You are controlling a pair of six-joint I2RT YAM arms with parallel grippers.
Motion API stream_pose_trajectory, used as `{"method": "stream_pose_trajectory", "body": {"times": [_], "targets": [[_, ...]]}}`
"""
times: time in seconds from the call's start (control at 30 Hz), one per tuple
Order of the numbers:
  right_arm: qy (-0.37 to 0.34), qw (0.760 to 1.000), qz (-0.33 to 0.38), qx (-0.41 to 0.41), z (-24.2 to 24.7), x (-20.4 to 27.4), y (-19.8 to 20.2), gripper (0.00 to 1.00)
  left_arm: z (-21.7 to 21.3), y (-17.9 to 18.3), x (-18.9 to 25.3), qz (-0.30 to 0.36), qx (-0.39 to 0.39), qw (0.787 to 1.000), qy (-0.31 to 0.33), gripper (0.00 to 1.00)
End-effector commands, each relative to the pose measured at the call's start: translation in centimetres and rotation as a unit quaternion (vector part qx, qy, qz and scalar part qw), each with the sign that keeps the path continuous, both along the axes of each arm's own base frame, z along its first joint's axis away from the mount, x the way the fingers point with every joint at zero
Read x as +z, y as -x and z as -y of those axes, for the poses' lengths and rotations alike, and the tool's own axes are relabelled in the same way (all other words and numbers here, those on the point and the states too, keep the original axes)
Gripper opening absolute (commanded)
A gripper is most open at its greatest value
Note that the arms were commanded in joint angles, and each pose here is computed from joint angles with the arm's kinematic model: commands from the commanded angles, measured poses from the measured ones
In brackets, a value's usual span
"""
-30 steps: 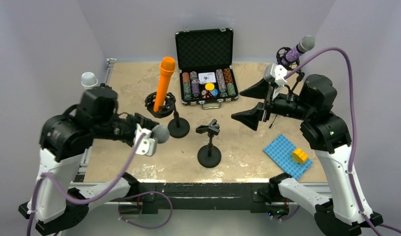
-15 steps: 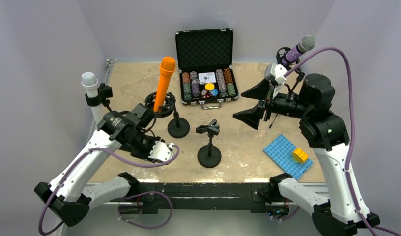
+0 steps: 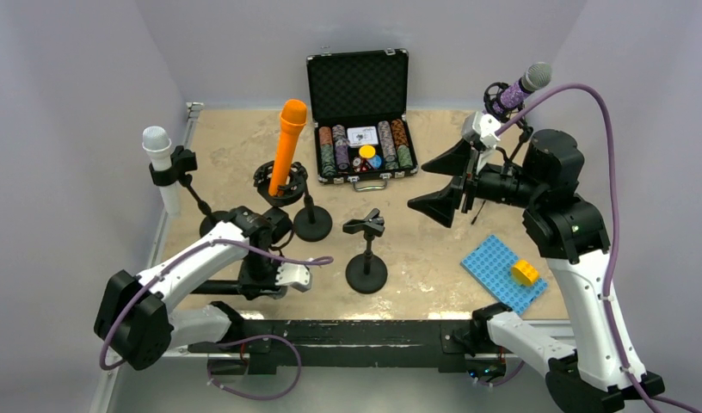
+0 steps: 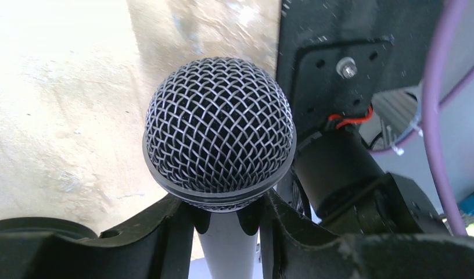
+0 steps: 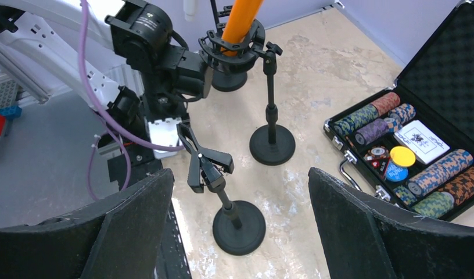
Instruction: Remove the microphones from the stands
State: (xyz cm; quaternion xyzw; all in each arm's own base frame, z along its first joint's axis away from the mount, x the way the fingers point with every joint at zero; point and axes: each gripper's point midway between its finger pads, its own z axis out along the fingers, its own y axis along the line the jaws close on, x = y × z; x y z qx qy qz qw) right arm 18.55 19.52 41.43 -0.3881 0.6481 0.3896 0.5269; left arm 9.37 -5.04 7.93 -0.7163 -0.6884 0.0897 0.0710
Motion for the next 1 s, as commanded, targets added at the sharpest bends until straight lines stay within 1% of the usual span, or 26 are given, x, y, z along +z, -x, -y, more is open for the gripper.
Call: {"method": "stream_pose_trajectory", "body": {"times": [0.0, 0.17, 0.4, 0.6, 0.67, 0.7, 0.73, 0.83, 0.9, 0.97], "targets": [[-0.007, 1.000, 0.018, 0.010, 0.0, 0.6, 0.7, 0.90, 1.8, -1.8, -1.4, 0.025, 0.071, 0.997, 0.013, 0.02], [-0.005, 1.000, 0.019, 0.006, 0.3, 0.0, 0.8, 0.90, 2.0, -2.6, -3.0, 0.030, 0.076, 0.997, 0.003, 0.03], [-0.002, 1.000, 0.020, 0.001, 0.5, -0.5, 0.7, 0.89, 1.8, -2.0, -3.7, 0.006, 0.069, 0.998, -0.005, 0.04], [-0.001, 1.000, 0.016, 0.000, 0.5, -0.8, 0.6, 0.89, 0.9, -2.3, -4.2, 0.003, 0.074, 0.996, -0.044, 0.04], [0.000, 1.000, 0.018, -0.001, 0.6, -0.8, 0.6, 0.89, 0.9, -2.1, -4.3, -0.003, 0.081, 0.995, -0.049, 0.08], [0.000, 1.000, 0.019, -0.002, 0.6, -0.8, 0.6, 0.89, 1.0, -1.8, -4.2, -0.010, 0.083, 0.995, -0.046, 0.14], [0.001, 1.000, 0.019, -0.003, 0.6, -0.9, 0.5, 0.89, 1.1, -1.5, -4.2, -0.019, 0.083, 0.995, -0.042, 0.18], [0.001, 1.000, 0.017, -0.004, 0.7, -1.1, 0.5, 0.89, 1.3, -1.3, -4.2, -0.024, 0.079, 0.996, -0.036, 0.22], [0.002, 1.000, 0.017, -0.004, 0.7, -1.2, 0.4, 0.89, 1.3, -1.2, -4.2, -0.027, 0.076, 0.996, -0.035, 0.26], [0.002, 1.000, 0.016, -0.004, 0.7, -1.2, 0.4, 0.89, 1.4, -0.9, -4.2, -0.038, 0.068, 0.997, -0.030, 0.32]]}}
